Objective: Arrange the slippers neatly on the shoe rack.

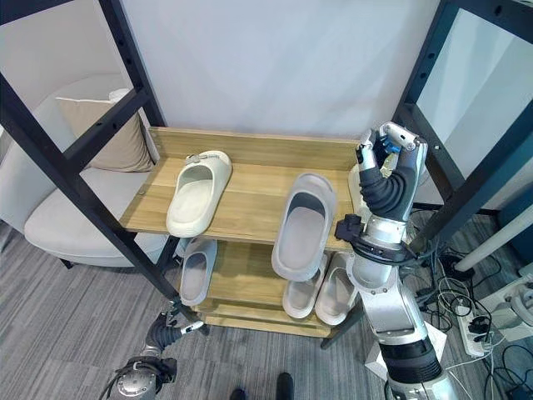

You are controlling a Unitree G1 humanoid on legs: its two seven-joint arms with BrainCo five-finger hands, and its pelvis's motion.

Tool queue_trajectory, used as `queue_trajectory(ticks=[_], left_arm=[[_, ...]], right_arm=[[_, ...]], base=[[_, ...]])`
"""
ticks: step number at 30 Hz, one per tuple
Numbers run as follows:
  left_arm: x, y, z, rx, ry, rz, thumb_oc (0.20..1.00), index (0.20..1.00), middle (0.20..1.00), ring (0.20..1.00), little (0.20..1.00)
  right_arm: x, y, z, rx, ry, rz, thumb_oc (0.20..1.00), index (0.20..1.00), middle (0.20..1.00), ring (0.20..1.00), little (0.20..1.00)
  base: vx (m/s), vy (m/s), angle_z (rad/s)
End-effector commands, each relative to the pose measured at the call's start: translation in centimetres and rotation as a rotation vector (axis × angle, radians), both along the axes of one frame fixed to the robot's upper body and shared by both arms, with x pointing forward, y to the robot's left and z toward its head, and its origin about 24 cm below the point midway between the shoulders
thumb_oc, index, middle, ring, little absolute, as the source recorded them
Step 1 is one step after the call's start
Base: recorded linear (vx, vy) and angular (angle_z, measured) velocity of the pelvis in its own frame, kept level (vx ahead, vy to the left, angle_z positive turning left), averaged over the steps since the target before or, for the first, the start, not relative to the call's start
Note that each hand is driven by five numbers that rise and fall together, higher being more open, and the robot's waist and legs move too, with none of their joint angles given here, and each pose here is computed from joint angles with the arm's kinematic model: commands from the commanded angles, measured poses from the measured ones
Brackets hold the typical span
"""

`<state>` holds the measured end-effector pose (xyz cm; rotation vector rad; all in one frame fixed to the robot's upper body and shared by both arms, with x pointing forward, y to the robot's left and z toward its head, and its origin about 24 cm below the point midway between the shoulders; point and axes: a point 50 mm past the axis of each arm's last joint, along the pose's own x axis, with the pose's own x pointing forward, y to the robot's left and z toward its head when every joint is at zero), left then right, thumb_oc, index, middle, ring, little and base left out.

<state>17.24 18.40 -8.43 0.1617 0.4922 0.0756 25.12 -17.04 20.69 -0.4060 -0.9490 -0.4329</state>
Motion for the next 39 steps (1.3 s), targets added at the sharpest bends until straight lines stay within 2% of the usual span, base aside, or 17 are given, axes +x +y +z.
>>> queue_trajectory(ticks=[1,3,4,7,9,17,26,33,39], left_arm=[[2.5,0.1,1.8,0.044,-0.118,-0.04,1.0,1.0,1.0,1.0,1.0],[2.8,-0.1,2.0,0.038,-0.129,-0.045,1.0,1.0,1.0,1.0,1.0],[2.8,-0.2,2.0,0.034,-0.125,-0.047,1.0,1.0,1.0,1.0,1.0],[3.0,-0.2,1.8,0.027,-0.117,-0.044,1.0,1.0,1.0,1.0,1.0],[3.0,-0.2,1.8,0.033,-0.115,-0.049,1.0,1.0,1.0,1.0,1.0],[3.1,0.1,1.9,0.046,-0.116,-0.04,1.0,1.0,1.0,1.0,1.0],[2.6,0.5,1.8,0.04,-0.101,-0.022,1.0,1.0,1.0,1.0,1.0],[2.3,1.0,1.5,0.039,-0.083,-0.01,1.0,1.0,1.0,1.0,1.0],[2.4,1.4,1.6,0.038,-0.08,-0.011,1.0,1.0,1.0,1.0,1.0]], right_arm=[[0.5,-0.1,1.9,0.001,-0.076,0.032,0.2,0.2,0.2,0.2,0.2],[1.2,0.1,1.5,-0.047,-0.02,0.039,0.2,0.2,0.2,0.2,0.2],[1.3,0.1,1.5,-0.091,-0.005,0.029,1.0,1.0,1.0,1.0,1.0],[1.6,-0.6,1.6,-0.307,0.04,-0.1,1.0,1.0,1.0,1.0,1.0],[1.7,-1.1,0.7,-0.377,0.084,-0.165,1.0,1.0,1.0,1.0,1.0],[0.9,-1.7,-0.8,-0.443,0.141,-0.228,1.0,1.0,1.0,1.0,1.0],[0.6,-1.8,-3.9,-0.473,0.314,-0.177,1.0,1.0,1.0,1.0,1.0],[1.4,-3.0,-5.5,-0.528,0.427,-0.225,1.0,1.0,1.0,1.0,1.0],[4.1,-4.1,-4.4,-0.596,0.451,-0.291,1.0,1.0,1.0,1.0,1.0]], base=[[-0.04,-0.01,-0.05],[-0.03,-0.007,-0.06],[-0.02,-0.007,-0.03],[0.0,0.0,0.0],[0.0,0.0,0.0],[0.0,0.002,0.0],[0.0,0.004,-0.01],[0.0,0.0,0.0],[0.0,0.0,0.0]])
